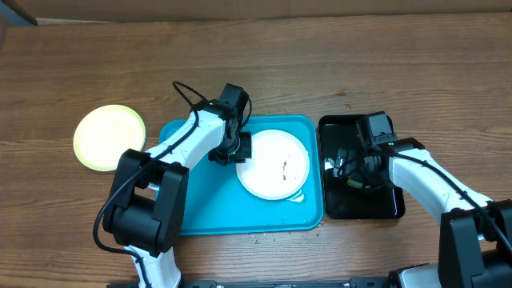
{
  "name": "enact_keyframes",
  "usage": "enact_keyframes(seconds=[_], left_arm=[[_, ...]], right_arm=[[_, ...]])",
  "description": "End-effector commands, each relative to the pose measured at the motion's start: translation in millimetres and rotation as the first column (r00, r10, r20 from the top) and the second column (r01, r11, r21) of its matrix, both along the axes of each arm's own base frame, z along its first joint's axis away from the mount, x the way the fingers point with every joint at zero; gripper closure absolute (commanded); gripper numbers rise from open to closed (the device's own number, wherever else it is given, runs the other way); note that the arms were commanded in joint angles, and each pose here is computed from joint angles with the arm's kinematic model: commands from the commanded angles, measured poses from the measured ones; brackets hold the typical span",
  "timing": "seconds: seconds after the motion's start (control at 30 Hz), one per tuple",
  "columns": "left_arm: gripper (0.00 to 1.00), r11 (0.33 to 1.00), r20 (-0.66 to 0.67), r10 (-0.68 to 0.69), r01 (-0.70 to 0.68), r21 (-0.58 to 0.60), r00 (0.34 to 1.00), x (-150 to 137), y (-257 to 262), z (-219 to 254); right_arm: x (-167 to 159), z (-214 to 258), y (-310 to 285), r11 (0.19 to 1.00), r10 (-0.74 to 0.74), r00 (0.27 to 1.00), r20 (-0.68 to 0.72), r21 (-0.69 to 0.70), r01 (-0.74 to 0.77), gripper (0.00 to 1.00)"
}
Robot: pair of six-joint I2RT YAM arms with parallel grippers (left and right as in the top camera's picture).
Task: Clean dirty plates on tray and stack at the side
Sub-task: 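Clamp the white plate's rim on the tray with the left gripper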
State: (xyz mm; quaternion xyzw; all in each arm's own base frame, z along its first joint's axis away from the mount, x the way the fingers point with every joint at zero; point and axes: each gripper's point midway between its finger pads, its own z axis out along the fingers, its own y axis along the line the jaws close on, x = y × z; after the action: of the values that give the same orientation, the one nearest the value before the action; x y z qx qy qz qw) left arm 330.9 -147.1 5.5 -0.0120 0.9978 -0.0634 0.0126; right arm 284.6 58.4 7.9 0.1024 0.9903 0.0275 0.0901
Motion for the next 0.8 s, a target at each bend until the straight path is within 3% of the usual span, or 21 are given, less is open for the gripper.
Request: enact_keyframes(seconds=[0.0, 0.3, 0.77], left_arm=[[0.85, 0.992, 0.004, 0.075, -0.075, 0.1, 0.997, -0.7, 16.7, -8.9], [0.96, 0.96, -0.069, 0.246, -0.234, 0.156, 0.967, -31.7, 29.8, -28.5], [0.95, 0.959, -0.147, 0.254, -0.229, 0.166, 0.956, -62.6, 34.6, -46.0]], right_arm=[[3.7, 7.6, 1.4, 1.0, -0.001, 1.0, 0.031, 0.012, 0.001, 0.0], [3.7, 7.6, 1.4, 1.0, -0.001, 1.0, 0.031, 0.012, 0.001, 0.0], [3.7, 7.6, 1.4, 1.0, -0.001, 1.0, 0.031, 0.012, 0.001, 0.0]])
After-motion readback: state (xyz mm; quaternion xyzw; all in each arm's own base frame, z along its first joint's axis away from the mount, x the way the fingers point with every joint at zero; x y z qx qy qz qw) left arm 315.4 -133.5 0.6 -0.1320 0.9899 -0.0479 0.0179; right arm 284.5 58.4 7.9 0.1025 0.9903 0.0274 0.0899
